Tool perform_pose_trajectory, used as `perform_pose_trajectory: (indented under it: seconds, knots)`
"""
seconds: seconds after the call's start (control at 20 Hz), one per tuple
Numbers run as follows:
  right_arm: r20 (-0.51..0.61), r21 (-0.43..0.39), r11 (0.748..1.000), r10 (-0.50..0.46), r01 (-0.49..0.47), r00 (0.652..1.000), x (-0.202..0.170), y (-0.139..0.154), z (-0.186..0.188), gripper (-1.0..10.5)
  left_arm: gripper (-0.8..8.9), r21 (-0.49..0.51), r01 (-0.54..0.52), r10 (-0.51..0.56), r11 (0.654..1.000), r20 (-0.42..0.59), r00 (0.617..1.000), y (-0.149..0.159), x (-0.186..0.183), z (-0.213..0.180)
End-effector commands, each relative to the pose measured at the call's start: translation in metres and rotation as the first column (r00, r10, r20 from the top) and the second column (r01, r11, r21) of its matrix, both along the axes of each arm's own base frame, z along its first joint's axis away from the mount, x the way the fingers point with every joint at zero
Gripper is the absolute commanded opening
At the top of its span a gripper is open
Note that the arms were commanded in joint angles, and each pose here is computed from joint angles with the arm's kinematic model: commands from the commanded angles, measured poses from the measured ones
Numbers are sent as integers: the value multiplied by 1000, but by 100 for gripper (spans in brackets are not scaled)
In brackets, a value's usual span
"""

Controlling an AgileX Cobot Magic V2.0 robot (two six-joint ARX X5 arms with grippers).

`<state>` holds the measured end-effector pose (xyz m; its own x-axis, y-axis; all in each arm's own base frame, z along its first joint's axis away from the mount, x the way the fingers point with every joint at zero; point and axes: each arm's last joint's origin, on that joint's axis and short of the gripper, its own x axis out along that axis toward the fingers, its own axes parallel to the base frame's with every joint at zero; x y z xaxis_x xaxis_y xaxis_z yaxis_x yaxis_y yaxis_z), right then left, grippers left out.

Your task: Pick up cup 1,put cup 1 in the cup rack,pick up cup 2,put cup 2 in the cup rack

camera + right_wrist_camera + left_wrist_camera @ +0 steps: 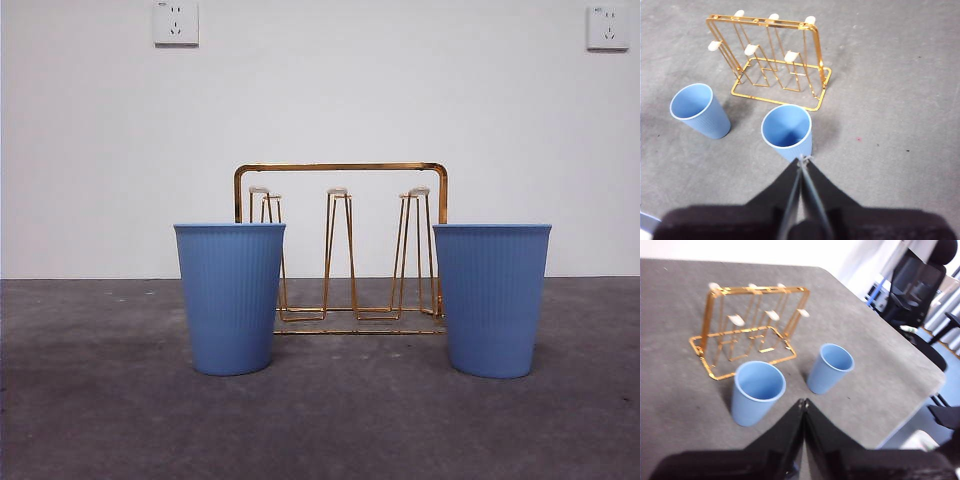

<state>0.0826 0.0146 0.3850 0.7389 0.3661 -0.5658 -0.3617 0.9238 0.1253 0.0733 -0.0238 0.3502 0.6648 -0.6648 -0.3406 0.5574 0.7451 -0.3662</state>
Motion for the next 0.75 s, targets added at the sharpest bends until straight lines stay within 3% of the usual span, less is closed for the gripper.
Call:
perform_pose_trajectory:
  seconds: [0.05,0.15,0.2,0.55,0.75]
  knots:
    - [6,2,1000,5,-5,1000,0,0,1,260,263,-16,72,-71,997,23,997,-2,-1,4]
    - [-1,3,1000,3,-3,1000,2,0,1,469,636,-22,92,-91,996,19,996,-3,1,7]
    - [-4,9,1000,-1,1,1000,3,0,1,529,672,-23,96,-96,995,13,995,-4,4,8]
    - [-92,61,998,8,-2,996,36,4,1,540,669,-88,203,-204,975,0,979,-10,24,14]
    - [-238,54,998,3,10,971,84,7,-11,536,669,-149,271,-273,951,11,962,-14,36,17]
